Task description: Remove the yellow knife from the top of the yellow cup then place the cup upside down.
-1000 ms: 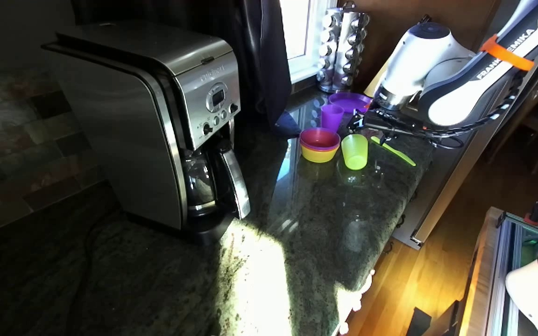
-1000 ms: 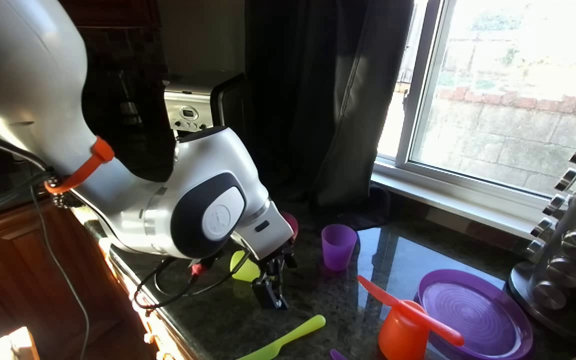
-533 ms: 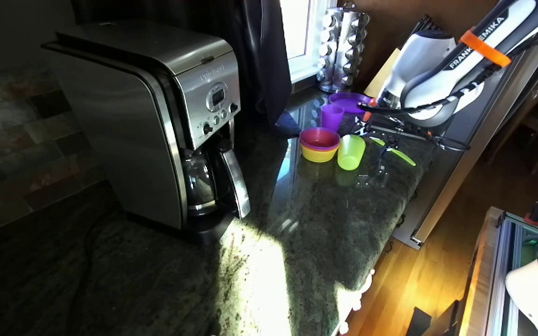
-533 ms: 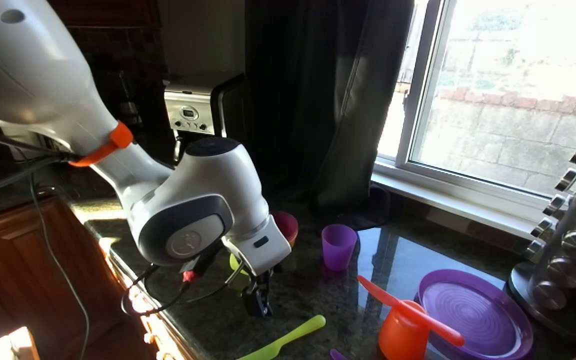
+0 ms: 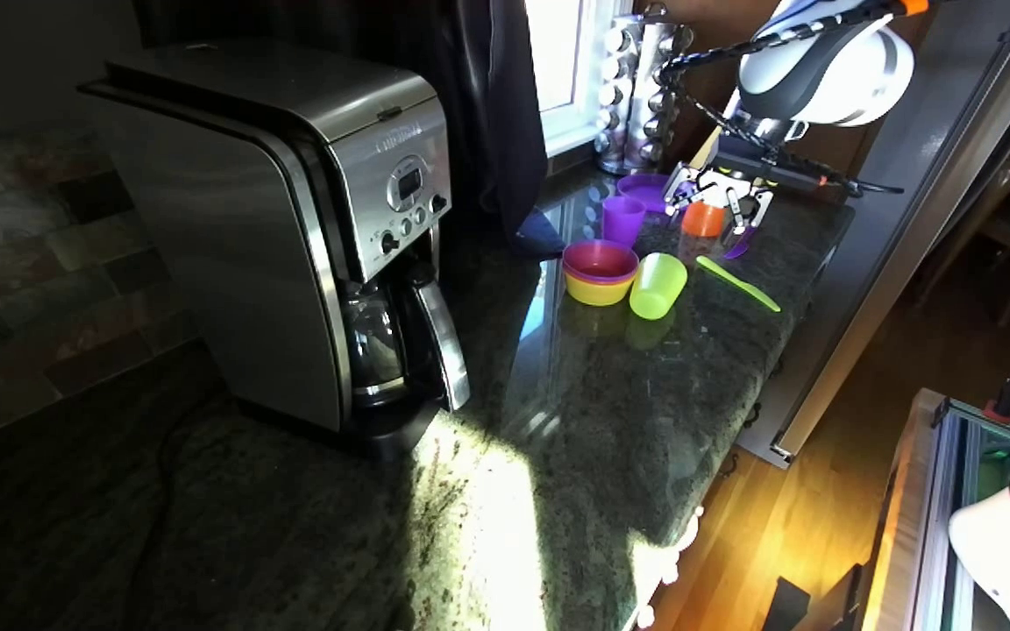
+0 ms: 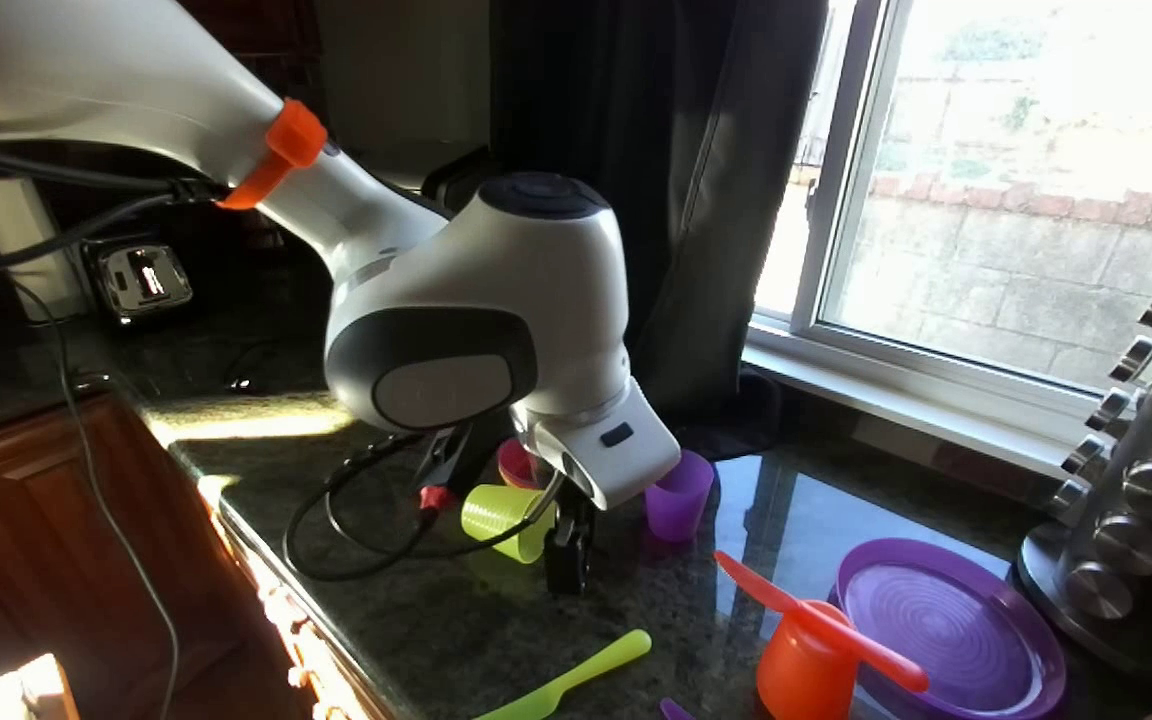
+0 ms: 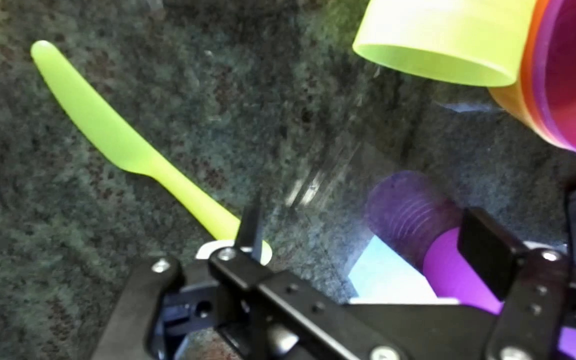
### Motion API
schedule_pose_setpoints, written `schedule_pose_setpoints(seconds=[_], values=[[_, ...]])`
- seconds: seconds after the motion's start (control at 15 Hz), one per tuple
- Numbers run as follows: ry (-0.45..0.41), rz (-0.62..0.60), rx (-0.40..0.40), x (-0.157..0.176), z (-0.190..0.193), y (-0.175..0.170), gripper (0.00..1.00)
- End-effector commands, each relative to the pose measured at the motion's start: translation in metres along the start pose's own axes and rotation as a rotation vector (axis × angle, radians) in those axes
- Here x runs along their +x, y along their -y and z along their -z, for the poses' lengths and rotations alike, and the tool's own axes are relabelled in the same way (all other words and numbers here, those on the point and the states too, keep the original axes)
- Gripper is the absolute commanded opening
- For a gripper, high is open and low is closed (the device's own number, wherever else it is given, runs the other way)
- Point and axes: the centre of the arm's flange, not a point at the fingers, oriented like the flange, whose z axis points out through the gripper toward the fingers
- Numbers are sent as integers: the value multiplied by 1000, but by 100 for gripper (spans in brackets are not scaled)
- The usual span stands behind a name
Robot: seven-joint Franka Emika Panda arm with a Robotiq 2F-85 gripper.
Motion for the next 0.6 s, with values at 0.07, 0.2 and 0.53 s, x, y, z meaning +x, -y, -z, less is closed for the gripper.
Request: schedule_pose_setpoints(seconds=[0.07,0.2,0.53], values=[[142,-31,-32,19,9,-9,100],[220,-32,-45,20,7,-10,100],[387,-22,-50,16,-13,-4,100]])
